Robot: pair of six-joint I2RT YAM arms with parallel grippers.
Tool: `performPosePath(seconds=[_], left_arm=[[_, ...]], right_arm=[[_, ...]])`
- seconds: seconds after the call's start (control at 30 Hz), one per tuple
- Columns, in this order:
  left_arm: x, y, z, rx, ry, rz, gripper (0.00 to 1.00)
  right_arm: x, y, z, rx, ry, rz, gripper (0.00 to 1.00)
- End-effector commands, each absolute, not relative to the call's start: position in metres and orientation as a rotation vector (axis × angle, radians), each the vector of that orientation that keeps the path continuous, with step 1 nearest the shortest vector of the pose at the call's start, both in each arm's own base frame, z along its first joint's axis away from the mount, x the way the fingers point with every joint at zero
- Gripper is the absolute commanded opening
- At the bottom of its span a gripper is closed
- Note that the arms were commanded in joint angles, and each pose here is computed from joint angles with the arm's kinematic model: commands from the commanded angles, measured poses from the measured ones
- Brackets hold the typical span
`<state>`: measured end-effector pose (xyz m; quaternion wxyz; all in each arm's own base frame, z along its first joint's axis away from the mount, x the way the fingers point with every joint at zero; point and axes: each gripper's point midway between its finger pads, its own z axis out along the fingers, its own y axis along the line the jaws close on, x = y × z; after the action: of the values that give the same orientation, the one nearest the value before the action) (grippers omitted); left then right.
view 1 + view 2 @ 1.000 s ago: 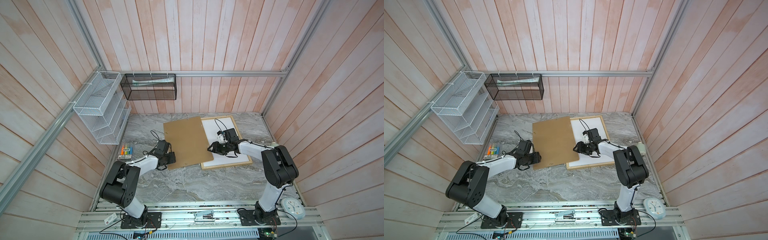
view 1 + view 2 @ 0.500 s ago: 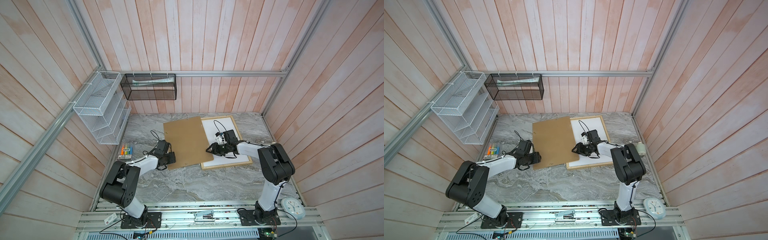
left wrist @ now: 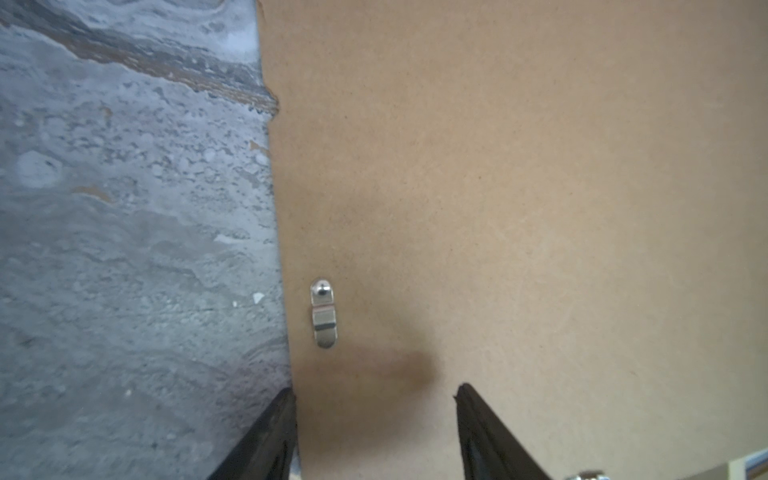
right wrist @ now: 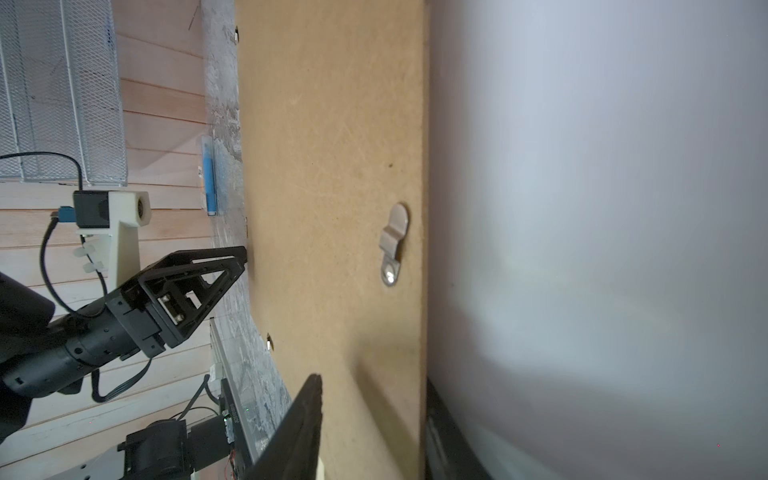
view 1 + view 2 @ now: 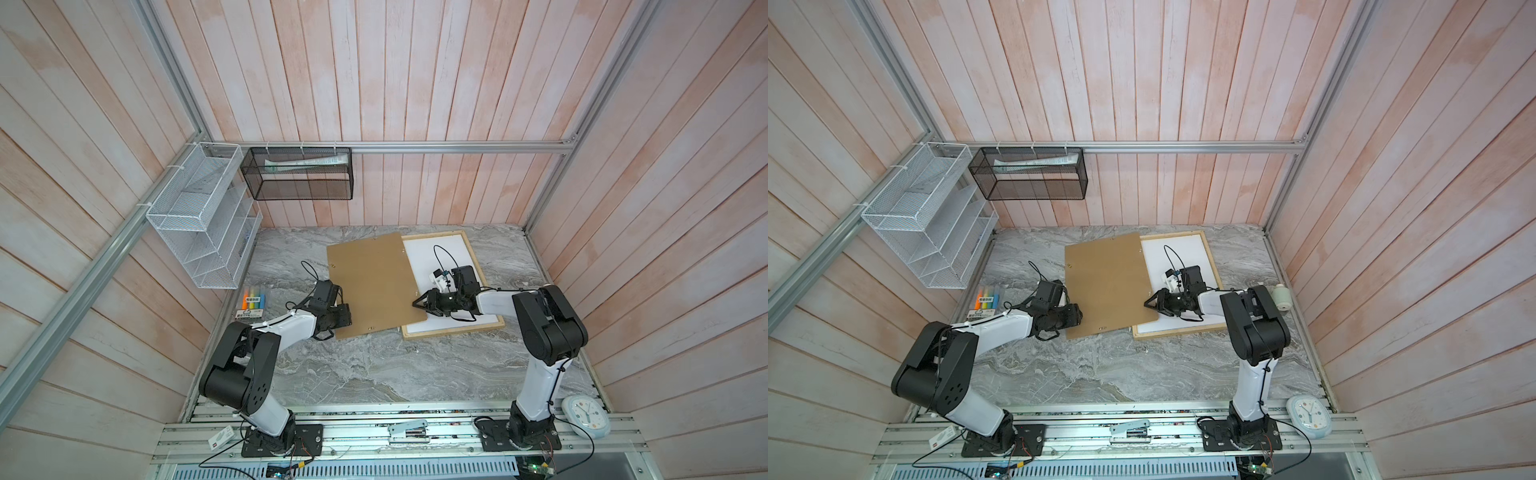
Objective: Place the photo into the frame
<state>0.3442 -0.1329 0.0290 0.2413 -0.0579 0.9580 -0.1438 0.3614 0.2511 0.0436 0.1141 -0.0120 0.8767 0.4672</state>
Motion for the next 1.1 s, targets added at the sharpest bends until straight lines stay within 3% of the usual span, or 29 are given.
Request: performPosePath(seconds=[0.0, 0.8, 1.07], left_arm=[[0.318, -0.139, 0.007, -0.14, 2.74, -0.433, 0.62], [0.319, -0.139, 0.008, -0.133, 2.736, -0.437, 0.62], [0.32, -0.139, 0.011, -0.134, 2.725, -0.432, 0.62]], right_arm=[[0.355, 0.262, 0.046, -0.079, 2.531, 1.498, 0.28], [0.351, 0.289, 0.051, -0.151, 2.487, 1.64, 0.23], [0.352, 0.29, 0.066, -0.176, 2.461, 1.644, 0.07]])
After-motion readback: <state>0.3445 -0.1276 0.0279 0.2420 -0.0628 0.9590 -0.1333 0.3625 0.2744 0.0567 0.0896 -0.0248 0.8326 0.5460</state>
